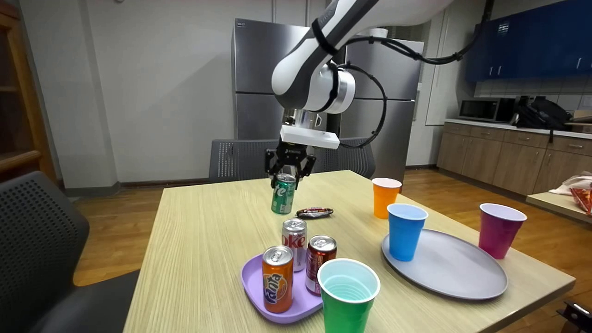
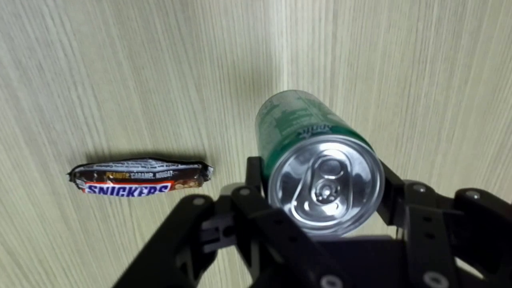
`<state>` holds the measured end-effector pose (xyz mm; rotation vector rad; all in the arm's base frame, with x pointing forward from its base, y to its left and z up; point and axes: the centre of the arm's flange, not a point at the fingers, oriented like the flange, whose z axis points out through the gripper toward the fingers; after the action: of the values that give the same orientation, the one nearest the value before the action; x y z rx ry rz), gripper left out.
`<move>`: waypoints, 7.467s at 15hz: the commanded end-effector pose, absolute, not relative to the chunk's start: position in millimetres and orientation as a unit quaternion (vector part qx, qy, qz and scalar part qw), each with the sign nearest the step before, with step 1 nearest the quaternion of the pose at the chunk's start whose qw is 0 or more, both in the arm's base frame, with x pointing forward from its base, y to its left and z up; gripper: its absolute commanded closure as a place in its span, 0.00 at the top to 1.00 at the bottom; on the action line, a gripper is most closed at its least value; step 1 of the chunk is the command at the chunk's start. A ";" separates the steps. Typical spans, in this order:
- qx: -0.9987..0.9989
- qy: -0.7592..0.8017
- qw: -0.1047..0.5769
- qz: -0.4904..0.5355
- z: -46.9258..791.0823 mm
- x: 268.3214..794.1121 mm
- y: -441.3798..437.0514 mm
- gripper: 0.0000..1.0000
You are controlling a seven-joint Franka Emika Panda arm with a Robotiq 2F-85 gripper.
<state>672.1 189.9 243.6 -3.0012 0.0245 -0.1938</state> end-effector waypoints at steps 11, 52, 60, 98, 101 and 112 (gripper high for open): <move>-0.974 -0.198 0.101 -0.054 271.6 633.0 271.8 0.39; -0.943 -0.327 0.054 0.025 200.6 552.6 292.6 0.39; -0.948 -0.312 0.060 0.020 191.9 553.6 292.2 0.89; -0.959 -0.278 0.043 0.025 300.6 567.4 256.2 1.00; -0.959 -0.278 0.043 0.025 300.6 567.3 256.2 1.00; -0.961 -0.275 0.003 0.039 354.1 515.8 255.7 1.00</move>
<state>549.6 260.6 324.9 -2.9544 -0.8729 0.1058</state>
